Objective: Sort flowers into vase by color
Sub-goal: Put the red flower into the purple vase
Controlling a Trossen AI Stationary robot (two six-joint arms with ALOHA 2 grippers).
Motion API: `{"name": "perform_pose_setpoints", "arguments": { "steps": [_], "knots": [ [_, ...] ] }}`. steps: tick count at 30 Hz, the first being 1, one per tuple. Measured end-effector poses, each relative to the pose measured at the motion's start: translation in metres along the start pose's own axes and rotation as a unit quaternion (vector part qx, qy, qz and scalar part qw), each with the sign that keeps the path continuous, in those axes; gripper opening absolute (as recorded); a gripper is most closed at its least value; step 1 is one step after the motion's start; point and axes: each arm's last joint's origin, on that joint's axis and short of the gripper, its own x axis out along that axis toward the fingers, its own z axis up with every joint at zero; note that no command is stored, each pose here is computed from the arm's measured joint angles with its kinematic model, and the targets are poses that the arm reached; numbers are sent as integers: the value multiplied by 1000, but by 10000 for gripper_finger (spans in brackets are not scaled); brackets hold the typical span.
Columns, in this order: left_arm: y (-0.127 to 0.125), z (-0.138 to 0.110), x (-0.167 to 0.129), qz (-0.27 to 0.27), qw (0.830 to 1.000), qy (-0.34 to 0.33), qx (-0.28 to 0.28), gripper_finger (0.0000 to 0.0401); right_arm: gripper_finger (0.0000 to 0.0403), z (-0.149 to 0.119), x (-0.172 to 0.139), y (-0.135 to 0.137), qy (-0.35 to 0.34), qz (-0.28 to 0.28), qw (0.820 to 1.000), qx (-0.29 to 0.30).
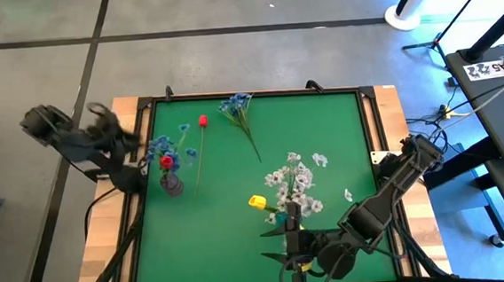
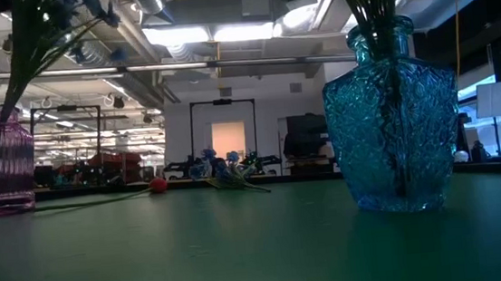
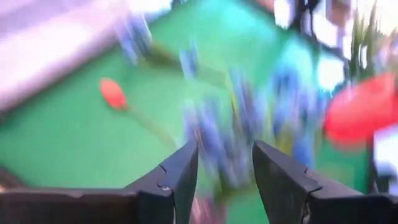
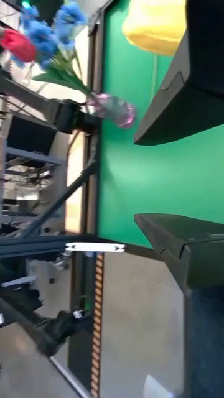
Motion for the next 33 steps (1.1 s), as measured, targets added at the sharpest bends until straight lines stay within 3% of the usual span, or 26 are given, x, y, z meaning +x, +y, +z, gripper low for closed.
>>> {"name": "perform_pose_setpoints", "arguments": {
  "steps": [4, 6, 16, 24, 30, 33],
  "knots": [
    [7, 15, -11, 64, 986, -152, -29, 143, 188, 16, -7, -1, -20, 6, 1000, 1],
    [6, 16, -8, 89, 976, -197, -32, 143, 188, 22, -10, -1, -29, 8, 1000, 2],
    [-26, -7, 43, 141, 957, -250, -36, 144, 188, 49, -23, -5, -64, 14, 998, -9],
    [-34, 6, 80, 255, 944, -195, -83, 144, 188, 64, -30, -10, -83, 10, 995, -53],
    [-27, 31, 131, 329, 934, -105, -88, 144, 188, 61, -29, -10, -75, 8, 995, -71],
    [-15, 47, 157, 339, 932, -79, -97, 144, 188, 61, -29, -10, -71, 6, 995, -71]
  ]
}}
